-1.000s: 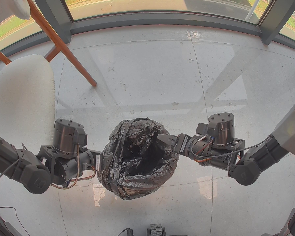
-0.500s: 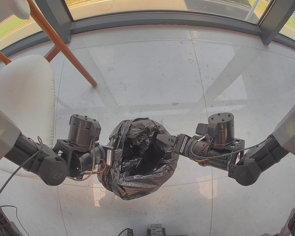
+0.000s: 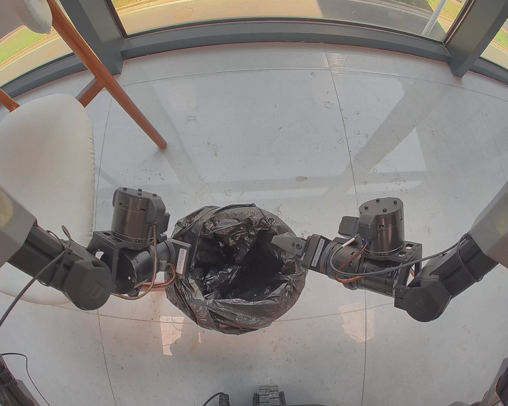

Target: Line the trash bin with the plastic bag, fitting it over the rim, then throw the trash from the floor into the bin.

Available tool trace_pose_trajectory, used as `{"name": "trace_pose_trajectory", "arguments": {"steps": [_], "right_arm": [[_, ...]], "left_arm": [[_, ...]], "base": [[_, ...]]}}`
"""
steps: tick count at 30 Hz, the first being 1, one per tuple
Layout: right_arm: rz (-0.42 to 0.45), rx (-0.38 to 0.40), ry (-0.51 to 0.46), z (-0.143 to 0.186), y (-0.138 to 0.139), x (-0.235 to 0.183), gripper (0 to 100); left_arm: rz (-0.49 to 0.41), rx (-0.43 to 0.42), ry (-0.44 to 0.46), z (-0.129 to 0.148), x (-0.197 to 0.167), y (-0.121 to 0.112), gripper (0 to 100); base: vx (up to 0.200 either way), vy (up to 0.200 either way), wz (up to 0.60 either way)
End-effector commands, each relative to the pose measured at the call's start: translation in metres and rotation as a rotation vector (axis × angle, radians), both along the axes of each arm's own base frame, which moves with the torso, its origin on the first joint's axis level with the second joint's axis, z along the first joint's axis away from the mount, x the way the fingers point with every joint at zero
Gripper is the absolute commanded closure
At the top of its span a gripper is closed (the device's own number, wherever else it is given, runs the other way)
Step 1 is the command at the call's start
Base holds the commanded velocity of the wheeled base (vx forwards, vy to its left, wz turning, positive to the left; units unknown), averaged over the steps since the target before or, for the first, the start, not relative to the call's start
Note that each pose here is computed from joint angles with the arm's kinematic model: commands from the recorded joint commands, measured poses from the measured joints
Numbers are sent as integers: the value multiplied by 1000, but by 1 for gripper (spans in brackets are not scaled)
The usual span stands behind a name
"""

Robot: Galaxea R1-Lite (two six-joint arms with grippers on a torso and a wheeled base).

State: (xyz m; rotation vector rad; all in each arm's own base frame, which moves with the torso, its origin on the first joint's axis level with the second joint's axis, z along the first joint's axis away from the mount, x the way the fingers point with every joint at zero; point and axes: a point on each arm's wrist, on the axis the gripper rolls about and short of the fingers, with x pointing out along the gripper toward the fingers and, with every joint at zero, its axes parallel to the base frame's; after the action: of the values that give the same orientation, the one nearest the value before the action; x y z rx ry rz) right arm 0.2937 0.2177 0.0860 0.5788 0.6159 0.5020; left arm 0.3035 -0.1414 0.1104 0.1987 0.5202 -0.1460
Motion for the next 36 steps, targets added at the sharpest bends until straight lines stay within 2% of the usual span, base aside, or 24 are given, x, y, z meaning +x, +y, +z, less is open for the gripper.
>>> {"name": "trace_pose_trajectory", "arguments": {"steps": [1, 5, 8, 14, 19, 20, 27, 31, 35, 36], "right_arm": [[1, -2, 3, -1, 0, -1, 0], [2, -3, 2, -1, 0, -1, 0], [3, -3, 2, -1, 0, -1, 0], [3, 1, -3, 1, 0, -2, 0], [2, 1, -3, 2, -1, -2, 0], [2, 1, -3, 2, -1, -2, 0], [1, -2, 3, 1, -3, -4, 0], [3, -4, 5, 1, -3, -5, 0], [1, -3, 4, 2, -4, -6, 0], [1, -3, 4, 2, -4, -6, 0]], "left_arm": [[29, -3, -43, 17, -2, 16, 100], [52, 37, -12, 7, -2, 34, 100], [23, 62, 13, 2, -3, 41, 100], [4, 70, 32, -3, -6, 41, 100], [-18, 70, -9, 0, -5, 40, 100], [-26, 76, -9, 0, -5, 40, 0], [-56, 75, -13, 3, -13, 38, 0], [-115, 74, 34, -1, -45, 46, 0], [-208, 70, -13, 13, -66, 45, 0], [-208, 70, -13, 13, -66, 45, 0]], "base": [[0, 0, 0], [0, 0, 0], [0, 0, 0], [0, 0, 0], [0, 0, 0], [0, 0, 0], [0, 0, 0], [0, 0, 0], [0, 0, 0], [0, 0, 0]]}}
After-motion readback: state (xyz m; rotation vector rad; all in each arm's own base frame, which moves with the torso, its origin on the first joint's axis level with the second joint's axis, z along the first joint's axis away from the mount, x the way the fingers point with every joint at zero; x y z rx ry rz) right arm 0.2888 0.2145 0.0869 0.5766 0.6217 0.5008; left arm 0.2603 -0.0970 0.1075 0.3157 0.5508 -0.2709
